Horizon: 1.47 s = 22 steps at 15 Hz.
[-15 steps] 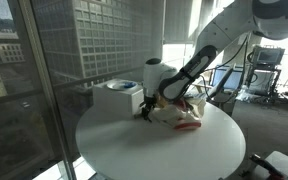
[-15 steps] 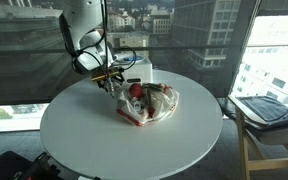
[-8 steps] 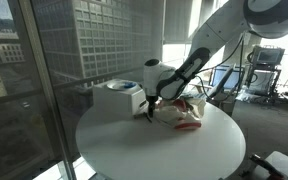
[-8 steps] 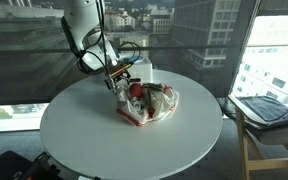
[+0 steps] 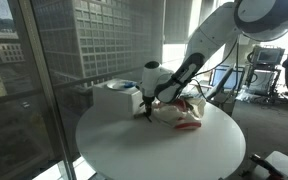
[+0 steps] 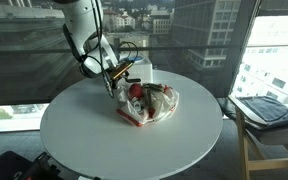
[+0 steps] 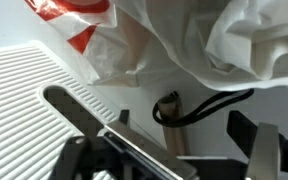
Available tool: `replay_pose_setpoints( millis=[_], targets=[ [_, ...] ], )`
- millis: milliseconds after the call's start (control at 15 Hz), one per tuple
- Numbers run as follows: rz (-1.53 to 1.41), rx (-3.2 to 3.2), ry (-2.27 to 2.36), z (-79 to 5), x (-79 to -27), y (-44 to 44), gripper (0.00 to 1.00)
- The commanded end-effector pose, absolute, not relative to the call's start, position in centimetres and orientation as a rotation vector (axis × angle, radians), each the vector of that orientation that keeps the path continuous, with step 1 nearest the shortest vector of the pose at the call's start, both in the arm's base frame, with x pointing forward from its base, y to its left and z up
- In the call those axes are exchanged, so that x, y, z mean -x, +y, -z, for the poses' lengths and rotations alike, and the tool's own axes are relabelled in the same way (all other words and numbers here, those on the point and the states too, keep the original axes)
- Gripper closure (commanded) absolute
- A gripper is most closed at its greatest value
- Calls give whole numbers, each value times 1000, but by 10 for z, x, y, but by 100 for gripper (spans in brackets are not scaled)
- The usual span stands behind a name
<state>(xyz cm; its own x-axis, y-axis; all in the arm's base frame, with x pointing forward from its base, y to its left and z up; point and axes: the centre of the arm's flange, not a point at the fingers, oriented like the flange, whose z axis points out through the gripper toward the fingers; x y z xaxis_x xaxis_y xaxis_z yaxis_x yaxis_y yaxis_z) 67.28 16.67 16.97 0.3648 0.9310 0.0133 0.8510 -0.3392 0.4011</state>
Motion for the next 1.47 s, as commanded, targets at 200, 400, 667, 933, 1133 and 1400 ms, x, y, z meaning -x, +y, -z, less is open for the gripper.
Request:
replay_pose_setpoints(
  millis=[200,400,667,933,1133,1400],
  targets=[
    [-419,-2349,1654,-160,-695,170,0],
    [-432,-2367,1669,-149,-703,171,0],
    [-397,-2399,1687,-133,-707,168,34],
    [-386,-2446,1640,-142,-693,174,66],
    [-418,-2439,1601,-162,-675,182,88],
    [-403,-2488,1391,-208,-653,193,91]
  ],
)
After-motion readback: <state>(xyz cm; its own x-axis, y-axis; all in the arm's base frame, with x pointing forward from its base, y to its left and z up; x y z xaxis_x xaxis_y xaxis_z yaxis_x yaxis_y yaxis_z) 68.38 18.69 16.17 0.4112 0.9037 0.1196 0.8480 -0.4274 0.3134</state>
